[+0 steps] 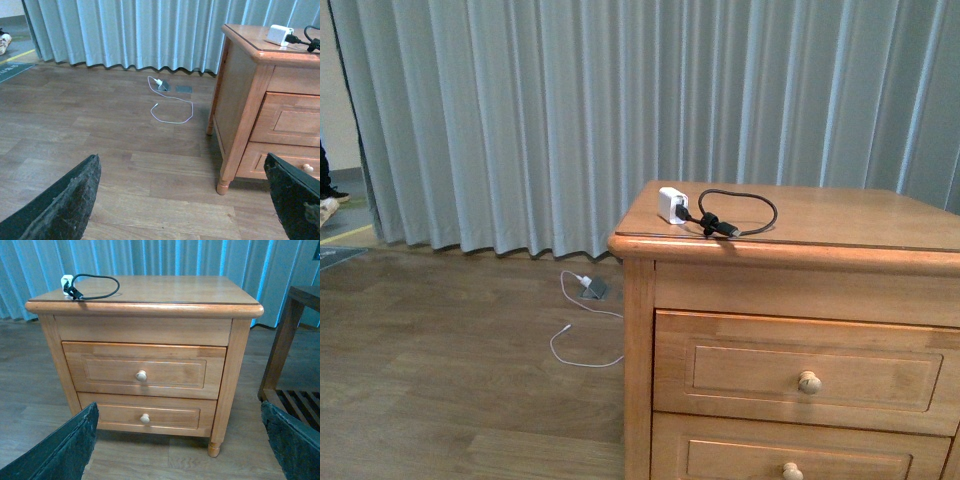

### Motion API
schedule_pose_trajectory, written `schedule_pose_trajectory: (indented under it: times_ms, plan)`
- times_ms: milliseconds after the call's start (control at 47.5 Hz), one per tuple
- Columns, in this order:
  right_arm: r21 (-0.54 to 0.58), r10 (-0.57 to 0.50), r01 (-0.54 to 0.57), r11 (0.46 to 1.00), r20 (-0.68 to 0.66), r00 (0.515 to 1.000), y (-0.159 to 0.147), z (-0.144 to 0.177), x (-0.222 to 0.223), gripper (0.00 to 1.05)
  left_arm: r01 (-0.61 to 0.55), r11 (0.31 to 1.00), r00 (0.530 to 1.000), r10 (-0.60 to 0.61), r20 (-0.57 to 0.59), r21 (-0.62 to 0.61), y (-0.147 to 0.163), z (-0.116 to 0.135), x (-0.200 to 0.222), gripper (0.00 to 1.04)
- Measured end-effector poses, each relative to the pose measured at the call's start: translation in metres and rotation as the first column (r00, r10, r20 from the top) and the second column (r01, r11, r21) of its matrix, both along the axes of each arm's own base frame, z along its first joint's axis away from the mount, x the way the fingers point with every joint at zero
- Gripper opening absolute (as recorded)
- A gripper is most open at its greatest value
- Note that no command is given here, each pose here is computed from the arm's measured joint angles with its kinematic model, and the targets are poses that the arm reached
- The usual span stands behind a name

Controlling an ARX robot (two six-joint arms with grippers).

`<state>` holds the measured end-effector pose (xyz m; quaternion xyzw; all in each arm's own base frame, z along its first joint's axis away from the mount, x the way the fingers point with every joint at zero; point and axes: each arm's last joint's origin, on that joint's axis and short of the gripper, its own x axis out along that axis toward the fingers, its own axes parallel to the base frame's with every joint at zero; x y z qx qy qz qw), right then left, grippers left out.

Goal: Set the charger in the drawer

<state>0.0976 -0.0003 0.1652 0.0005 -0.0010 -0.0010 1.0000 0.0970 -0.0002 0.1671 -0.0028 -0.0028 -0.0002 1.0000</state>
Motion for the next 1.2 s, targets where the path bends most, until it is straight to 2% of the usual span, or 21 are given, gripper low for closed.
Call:
schedule_pose_trajectory:
  times_ms: [1200]
  plan:
    - [0.000,0.000,0.000,1.000,0.000,1.000,0.0000,0.0000,0.0000,0.97,0.000,1.000,1.000,0.000,0.000,0.000,0.0000,0.0000,0.0000,0.99]
